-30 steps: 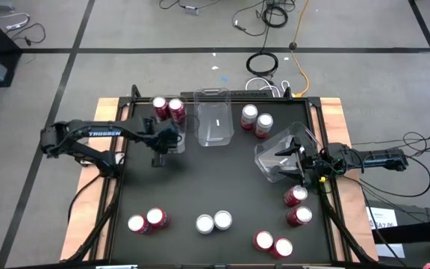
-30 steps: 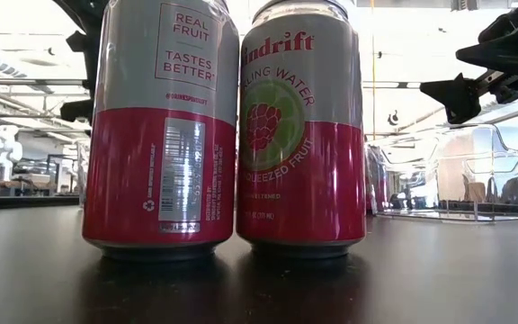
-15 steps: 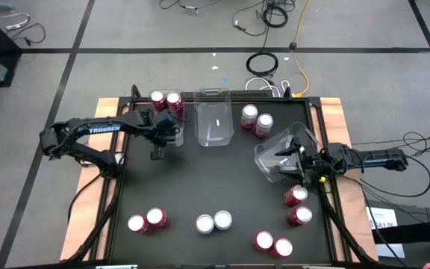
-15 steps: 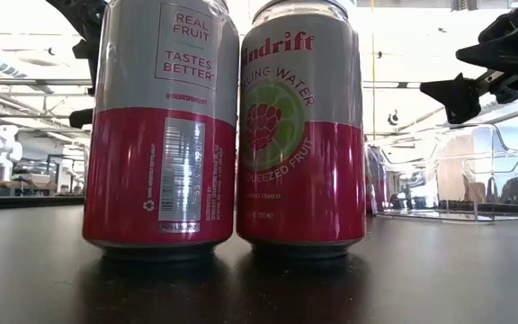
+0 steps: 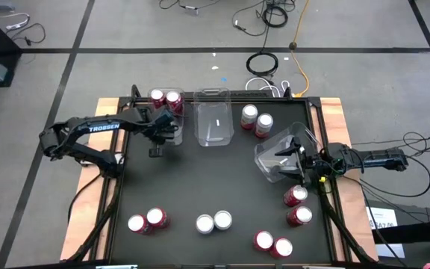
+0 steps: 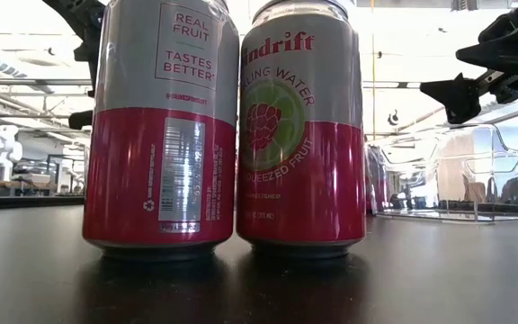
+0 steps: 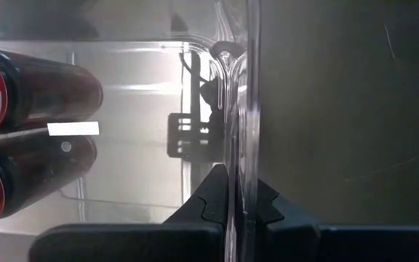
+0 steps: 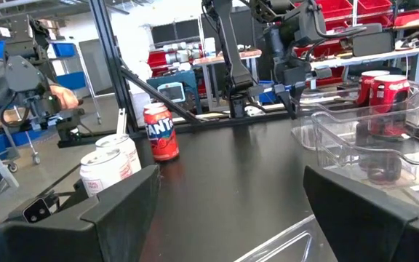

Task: Sort soda cans
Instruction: Move the transparent bin from to the top left of the table

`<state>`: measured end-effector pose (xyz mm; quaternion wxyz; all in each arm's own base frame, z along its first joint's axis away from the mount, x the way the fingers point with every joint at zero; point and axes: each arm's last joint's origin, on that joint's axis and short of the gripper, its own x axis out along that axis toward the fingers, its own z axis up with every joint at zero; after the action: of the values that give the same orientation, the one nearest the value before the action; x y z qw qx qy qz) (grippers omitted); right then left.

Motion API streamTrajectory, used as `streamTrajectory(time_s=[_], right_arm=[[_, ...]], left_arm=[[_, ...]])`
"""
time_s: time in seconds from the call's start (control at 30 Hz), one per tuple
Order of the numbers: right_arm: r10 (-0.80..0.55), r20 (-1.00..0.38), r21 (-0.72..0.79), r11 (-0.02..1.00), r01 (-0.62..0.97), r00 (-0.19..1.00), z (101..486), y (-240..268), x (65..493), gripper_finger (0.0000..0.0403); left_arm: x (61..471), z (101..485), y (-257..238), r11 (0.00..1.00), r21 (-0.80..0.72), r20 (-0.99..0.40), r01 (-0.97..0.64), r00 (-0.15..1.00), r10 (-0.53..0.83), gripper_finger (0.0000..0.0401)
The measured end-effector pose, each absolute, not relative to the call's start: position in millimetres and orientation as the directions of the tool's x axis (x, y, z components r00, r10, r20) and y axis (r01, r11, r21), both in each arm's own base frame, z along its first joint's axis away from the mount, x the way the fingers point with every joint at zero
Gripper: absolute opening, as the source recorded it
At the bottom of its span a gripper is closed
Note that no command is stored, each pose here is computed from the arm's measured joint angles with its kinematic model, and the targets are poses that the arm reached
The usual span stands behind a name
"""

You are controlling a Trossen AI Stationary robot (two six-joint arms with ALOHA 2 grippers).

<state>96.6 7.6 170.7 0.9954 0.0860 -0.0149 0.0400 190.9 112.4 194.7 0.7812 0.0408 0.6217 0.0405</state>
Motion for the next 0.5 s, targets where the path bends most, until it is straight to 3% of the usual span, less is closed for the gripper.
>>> streamTrajectory(time_s=[0.2,0.5], right_arm=[[0.077,0.037,0.170,0.982,-0.082,0.996,170.7,7.6,96.6,0.0334],[0.077,0.036,0.170,0.982,-0.082,0.996,170.7,7.6,96.6,0.0334]], left_arm=[[191.1,194.8,112.6,0.993,0.116,-0.967,-0.016,0.225,0.117,0.0027],[190.8,194.8,113.0,0.991,0.128,-0.967,-0.022,0.217,0.130,0.0082]])
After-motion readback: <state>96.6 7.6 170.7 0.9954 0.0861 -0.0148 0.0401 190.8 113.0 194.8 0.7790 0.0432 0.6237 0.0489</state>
